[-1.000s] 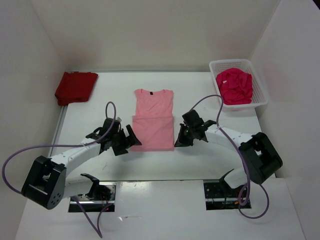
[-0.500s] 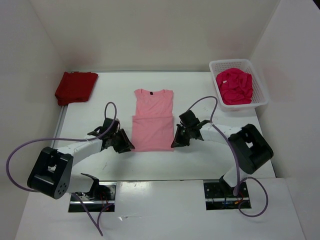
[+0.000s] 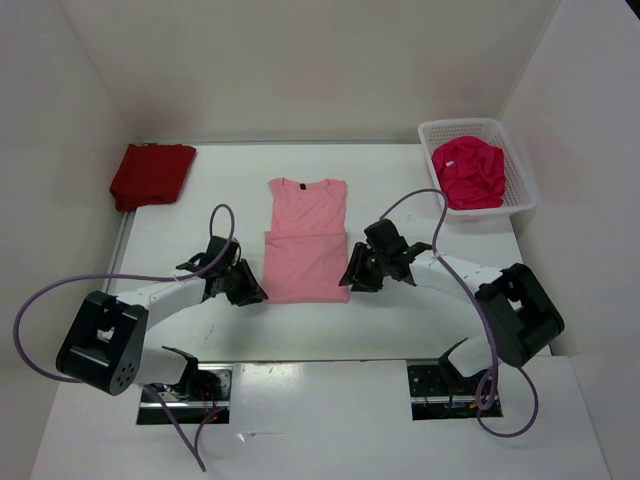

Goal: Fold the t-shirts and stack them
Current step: Grab one side of the 2/3 rectangular tshirt with both arms

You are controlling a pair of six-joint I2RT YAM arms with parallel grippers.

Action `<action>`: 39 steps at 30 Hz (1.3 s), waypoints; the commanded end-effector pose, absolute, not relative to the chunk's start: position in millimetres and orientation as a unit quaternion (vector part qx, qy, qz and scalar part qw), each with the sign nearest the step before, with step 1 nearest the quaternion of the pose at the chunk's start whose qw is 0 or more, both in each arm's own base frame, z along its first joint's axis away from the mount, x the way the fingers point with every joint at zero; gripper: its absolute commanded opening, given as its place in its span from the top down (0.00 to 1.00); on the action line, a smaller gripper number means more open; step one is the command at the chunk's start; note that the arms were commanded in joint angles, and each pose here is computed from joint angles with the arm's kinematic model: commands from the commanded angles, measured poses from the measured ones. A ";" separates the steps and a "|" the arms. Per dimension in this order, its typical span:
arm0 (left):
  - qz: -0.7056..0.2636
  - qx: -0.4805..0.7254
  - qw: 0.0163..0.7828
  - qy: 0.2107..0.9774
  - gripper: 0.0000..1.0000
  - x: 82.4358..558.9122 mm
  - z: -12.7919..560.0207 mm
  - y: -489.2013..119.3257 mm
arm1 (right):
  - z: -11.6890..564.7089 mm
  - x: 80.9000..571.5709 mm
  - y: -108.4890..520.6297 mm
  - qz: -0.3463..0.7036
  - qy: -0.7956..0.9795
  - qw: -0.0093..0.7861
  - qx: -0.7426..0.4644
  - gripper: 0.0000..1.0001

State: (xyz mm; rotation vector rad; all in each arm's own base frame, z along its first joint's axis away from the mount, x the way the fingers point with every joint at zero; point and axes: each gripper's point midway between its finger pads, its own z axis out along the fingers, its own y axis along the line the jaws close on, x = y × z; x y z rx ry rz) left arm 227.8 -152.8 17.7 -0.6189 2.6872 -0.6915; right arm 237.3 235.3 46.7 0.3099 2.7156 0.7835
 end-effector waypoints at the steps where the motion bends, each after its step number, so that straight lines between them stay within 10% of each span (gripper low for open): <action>1: -0.248 -0.201 0.161 0.934 0.72 240.0 23.4 -156.2 | 25.2 220.6 228.7 0.262 0.950 0.116 0.122 0.53; 6: -0.252 -0.200 0.159 0.934 0.77 239.2 24.0 -157.5 | 12.5 221.1 235.5 0.268 0.951 0.099 0.119 0.57; 15: -0.236 -0.201 0.162 0.937 0.93 239.1 27.1 -152.2 | 6.1 221.4 245.2 0.283 0.950 0.079 0.109 1.00; 30: -0.286 -0.196 0.119 0.930 1.00 168.5 68.5 -161.0 | 38.9 105.3 234.5 0.309 0.941 0.023 0.137 1.00; 39: -0.274 -0.137 0.236 0.922 1.00 271.5 160.6 -172.6 | 124.7 220.8 208.9 0.331 0.922 0.157 0.127 1.00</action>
